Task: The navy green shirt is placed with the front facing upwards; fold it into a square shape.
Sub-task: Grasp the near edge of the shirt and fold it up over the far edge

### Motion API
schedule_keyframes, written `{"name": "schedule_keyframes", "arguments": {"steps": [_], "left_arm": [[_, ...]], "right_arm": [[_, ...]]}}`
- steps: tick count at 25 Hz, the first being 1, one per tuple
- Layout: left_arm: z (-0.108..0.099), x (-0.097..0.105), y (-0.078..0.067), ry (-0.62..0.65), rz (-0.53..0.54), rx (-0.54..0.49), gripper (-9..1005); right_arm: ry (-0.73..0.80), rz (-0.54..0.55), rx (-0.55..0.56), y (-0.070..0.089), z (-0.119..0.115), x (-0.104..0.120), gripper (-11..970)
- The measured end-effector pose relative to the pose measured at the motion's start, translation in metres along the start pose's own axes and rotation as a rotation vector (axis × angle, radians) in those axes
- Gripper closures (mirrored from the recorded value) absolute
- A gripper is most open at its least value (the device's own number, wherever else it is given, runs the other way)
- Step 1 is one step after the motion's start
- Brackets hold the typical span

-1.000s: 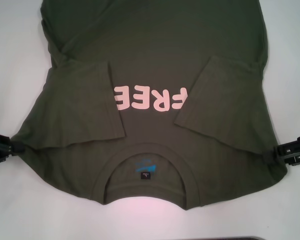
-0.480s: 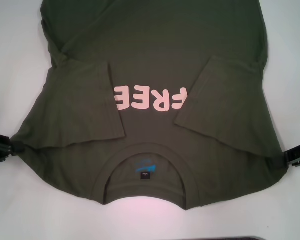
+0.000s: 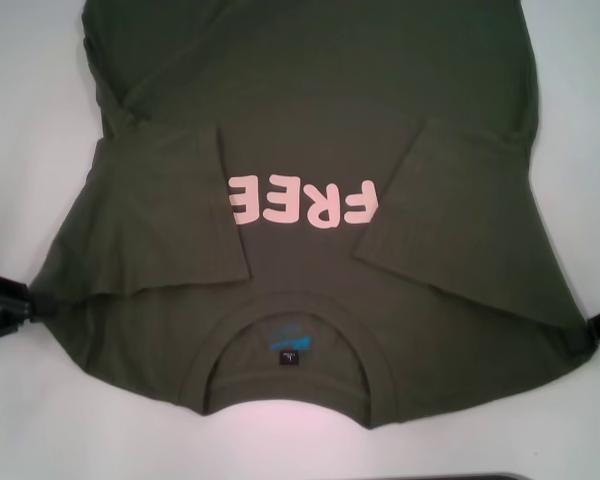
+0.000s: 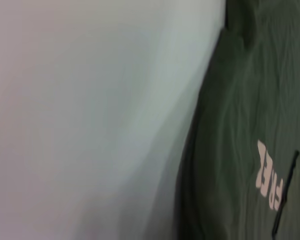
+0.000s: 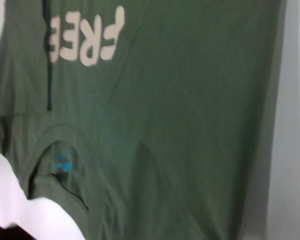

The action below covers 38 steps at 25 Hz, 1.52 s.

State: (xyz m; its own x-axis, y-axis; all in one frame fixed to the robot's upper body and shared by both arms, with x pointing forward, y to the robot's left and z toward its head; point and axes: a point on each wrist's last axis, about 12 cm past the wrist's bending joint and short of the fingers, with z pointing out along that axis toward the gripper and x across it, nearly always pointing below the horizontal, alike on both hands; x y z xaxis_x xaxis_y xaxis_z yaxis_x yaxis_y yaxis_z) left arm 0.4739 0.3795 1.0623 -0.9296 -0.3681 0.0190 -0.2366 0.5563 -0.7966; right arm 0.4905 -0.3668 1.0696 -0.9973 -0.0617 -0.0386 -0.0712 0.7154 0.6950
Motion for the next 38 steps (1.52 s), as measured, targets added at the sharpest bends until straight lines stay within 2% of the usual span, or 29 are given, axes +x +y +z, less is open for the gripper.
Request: {"name": "schedule_keyframes", "arguments": {"steps": [9,23,26,31,38], "left_arm": [[0.009,0.014,-0.008,0.177,0.047,-0.009,964],[0.009,0.023,-0.007,0.244,0.055,-0.009,959],[0.006,0.022,-0.011,0.244,0.083,0.017,959],[0.007,0.007,-0.037,0.237,0.179,0.103,957],[0.026,-0.041,-0.089,0.137,0.254,0.116,955]], "right_arm": [[0.073,-0.013,0.061,0.002,-0.020,0.002,948],[0.093,-0.016,0.073,0.001,-0.024,0.003,947],[0.084,-0.025,0.064,0.003,-0.027,0.001,948],[0.022,-0.112,0.015,0.025,-0.039,-0.024,947],[-0.037,-0.238,0.042,0.062,-0.050,-0.074,947]]}}
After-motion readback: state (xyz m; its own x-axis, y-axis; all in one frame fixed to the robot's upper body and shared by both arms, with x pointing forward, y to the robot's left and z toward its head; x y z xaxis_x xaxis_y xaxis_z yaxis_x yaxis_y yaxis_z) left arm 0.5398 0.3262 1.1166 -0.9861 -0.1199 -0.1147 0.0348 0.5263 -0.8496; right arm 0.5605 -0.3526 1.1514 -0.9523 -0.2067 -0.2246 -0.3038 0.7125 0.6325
